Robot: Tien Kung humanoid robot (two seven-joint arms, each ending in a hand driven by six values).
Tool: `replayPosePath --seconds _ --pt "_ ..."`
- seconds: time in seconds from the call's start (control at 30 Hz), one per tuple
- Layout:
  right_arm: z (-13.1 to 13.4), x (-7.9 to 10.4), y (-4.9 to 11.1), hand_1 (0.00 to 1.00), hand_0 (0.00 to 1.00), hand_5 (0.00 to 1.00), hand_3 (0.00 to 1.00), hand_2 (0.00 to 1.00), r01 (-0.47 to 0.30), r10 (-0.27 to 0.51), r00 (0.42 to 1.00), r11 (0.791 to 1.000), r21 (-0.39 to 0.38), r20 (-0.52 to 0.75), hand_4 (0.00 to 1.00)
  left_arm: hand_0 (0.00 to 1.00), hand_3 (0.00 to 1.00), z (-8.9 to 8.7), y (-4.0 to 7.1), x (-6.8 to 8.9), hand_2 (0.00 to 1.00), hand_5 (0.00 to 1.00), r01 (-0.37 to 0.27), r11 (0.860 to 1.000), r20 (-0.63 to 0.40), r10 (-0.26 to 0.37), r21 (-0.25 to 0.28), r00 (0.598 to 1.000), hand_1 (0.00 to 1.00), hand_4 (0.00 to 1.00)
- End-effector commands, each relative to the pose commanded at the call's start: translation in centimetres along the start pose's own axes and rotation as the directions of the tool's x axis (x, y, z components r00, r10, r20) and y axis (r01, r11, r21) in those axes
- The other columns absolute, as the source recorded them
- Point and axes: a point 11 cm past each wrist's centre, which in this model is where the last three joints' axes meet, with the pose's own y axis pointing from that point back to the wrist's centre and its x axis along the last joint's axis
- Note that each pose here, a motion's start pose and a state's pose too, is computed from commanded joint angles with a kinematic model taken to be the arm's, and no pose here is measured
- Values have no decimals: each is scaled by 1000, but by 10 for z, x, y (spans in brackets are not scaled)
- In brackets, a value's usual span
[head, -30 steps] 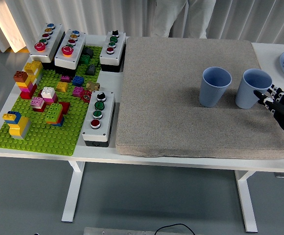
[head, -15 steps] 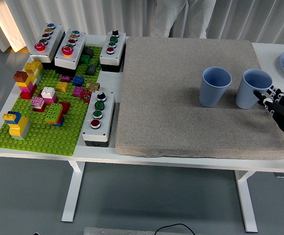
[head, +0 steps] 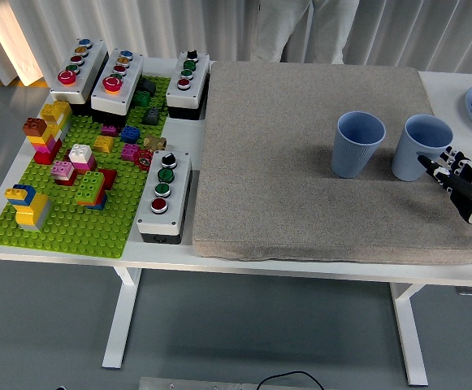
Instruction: Pick cup pour cup place
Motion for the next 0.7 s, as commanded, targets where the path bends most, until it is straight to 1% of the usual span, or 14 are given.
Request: replayPosePath --seconds 0.7 --pt "-4 -6 -4 954 978 544 957 998 8 -8 1000 1000 9 -12 865 736 661 -2 0 0 836 939 -1 1000 5 1 5 1000 775 534"
